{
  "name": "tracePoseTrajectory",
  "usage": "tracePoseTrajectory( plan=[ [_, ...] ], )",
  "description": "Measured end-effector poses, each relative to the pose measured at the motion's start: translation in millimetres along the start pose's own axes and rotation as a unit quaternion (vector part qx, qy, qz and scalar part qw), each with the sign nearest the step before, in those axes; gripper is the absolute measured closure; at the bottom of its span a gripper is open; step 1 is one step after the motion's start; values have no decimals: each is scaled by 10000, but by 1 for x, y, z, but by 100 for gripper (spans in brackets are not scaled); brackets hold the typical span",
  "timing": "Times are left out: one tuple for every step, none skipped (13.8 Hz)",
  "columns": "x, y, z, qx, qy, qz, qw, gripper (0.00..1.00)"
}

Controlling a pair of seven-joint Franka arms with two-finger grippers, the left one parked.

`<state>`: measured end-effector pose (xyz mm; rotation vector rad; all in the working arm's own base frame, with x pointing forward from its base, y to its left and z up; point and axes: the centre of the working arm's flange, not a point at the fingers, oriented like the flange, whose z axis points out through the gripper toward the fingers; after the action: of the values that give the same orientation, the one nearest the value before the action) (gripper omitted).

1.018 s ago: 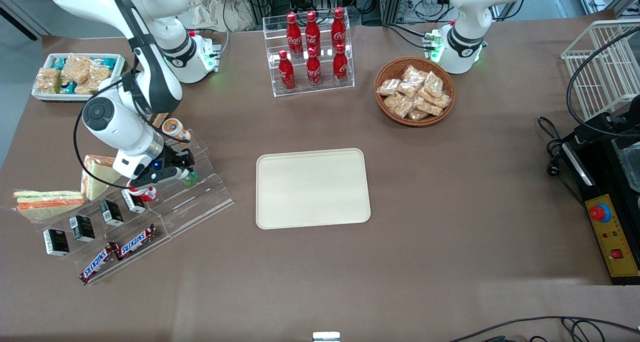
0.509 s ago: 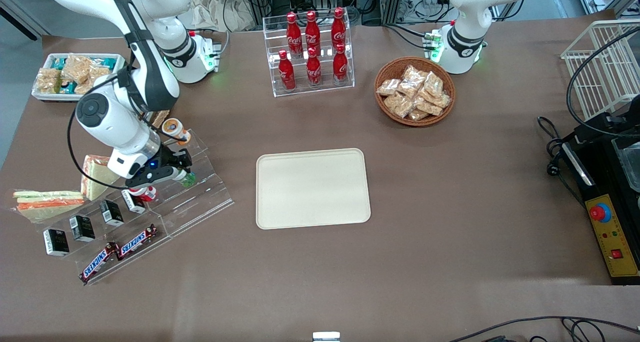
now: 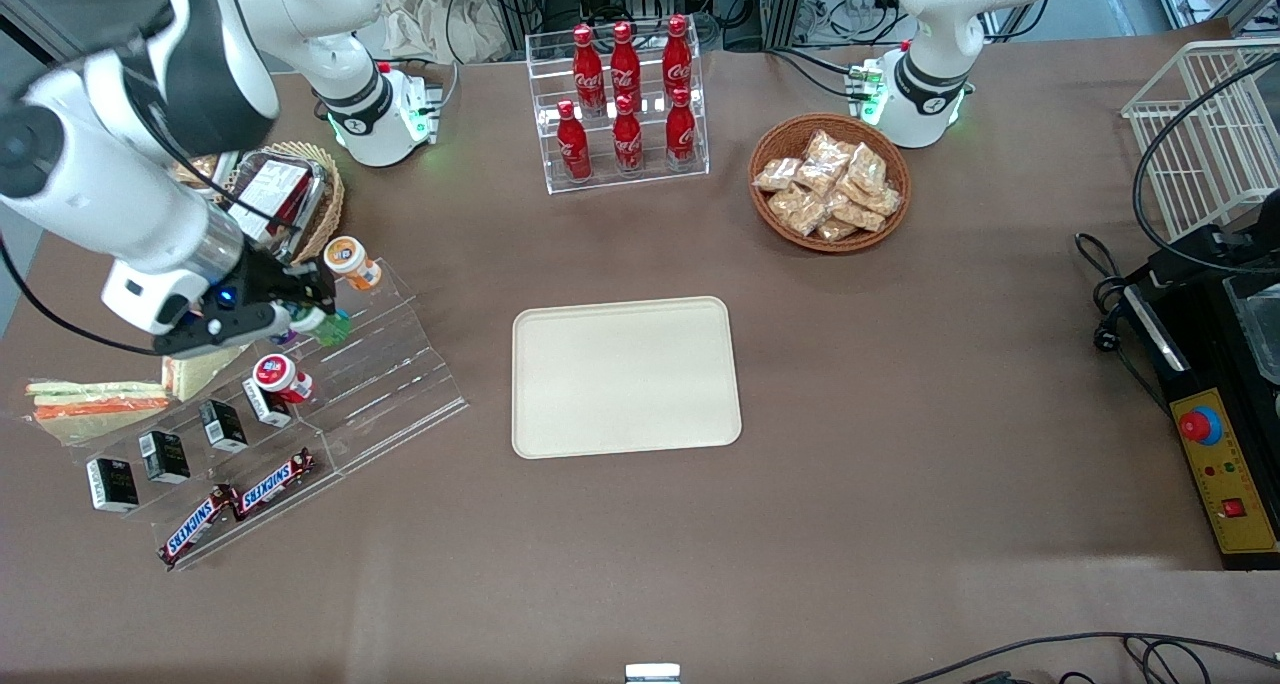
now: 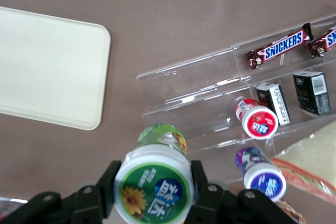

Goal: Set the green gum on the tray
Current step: 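Lift the green-labelled bottle up out of the rack slot, then carry the bottle over the cream tray with the right gripper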

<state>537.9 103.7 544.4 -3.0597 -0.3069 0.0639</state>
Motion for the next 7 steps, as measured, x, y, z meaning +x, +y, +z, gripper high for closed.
tracePoseTrajectory(
  plan=[
    [-1, -12, -18, 3, 13, 118, 9999, 41],
    [-2, -28, -31, 6, 44, 280, 9996, 41],
    [-2, -46, -38, 10, 76, 481, 9988, 41],
    [-2, -67, -39, 12, 80, 696, 9975, 41],
    [-2, -86, -33, 6, 32, 904, 9959, 41],
    [0, -105, -24, 13, -36, 1092, 9940, 41],
    [5, -124, -13, 74, -58, 1280, 9917, 41]
  ],
)
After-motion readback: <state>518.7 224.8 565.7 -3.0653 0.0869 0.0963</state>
